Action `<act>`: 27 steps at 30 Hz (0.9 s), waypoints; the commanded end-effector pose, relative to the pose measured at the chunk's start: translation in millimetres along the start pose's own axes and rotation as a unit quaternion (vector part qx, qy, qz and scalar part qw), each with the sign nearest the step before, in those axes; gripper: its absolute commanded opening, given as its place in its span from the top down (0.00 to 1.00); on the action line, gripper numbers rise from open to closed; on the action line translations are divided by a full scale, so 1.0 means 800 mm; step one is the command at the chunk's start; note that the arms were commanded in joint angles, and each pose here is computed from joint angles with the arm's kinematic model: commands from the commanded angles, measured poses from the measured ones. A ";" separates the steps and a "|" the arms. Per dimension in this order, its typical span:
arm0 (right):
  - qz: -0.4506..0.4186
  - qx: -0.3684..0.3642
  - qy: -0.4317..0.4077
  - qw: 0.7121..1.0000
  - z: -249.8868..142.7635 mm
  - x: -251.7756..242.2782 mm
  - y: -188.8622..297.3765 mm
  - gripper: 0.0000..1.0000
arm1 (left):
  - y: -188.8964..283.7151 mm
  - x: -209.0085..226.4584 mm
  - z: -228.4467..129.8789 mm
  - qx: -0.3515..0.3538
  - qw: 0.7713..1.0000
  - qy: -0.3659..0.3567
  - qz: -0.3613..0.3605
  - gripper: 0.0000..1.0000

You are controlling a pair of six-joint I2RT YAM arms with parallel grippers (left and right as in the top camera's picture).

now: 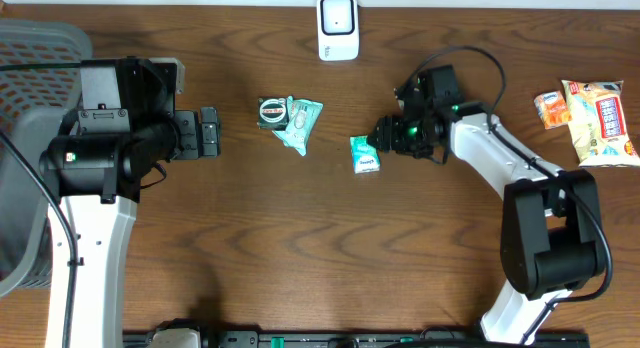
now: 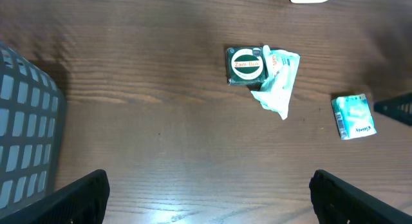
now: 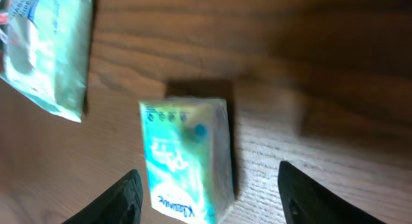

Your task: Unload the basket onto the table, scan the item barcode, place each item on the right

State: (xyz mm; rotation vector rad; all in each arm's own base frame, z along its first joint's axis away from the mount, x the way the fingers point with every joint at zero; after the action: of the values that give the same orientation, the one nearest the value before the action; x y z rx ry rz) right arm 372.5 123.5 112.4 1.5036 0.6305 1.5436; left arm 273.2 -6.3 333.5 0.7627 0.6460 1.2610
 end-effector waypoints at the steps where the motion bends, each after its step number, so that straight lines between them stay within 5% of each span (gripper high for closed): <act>1: 0.012 0.015 0.005 1.000 -0.013 -0.009 -0.009 0.37 | 0.001 0.003 0.001 0.000 1.000 -0.003 0.005 0.02; 22: 0.058 0.044 -0.031 0.997 -0.025 -0.024 -0.044 0.45 | 0.001 0.003 0.001 0.000 1.000 -0.003 0.005 0.03; 27: 0.065 0.067 -0.055 0.994 -0.031 -0.034 -0.069 0.58 | 0.001 0.003 0.001 0.000 1.000 -0.003 0.005 0.02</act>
State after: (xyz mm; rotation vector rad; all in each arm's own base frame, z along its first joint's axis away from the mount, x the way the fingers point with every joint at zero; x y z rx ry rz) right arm 368.3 131.8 77.7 1.6594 0.5418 1.6332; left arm 273.2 -6.3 333.5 0.7627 0.6460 1.2610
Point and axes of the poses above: each gripper's point midway between its finger pads, its own y axis back along the fingers, its own x axis along the line the jaws close on, z = x × y, the point moved 9 cm from there along y, back along the fingers, and after that the axes turned 10 degrees about -y, right-handed, at the moved point
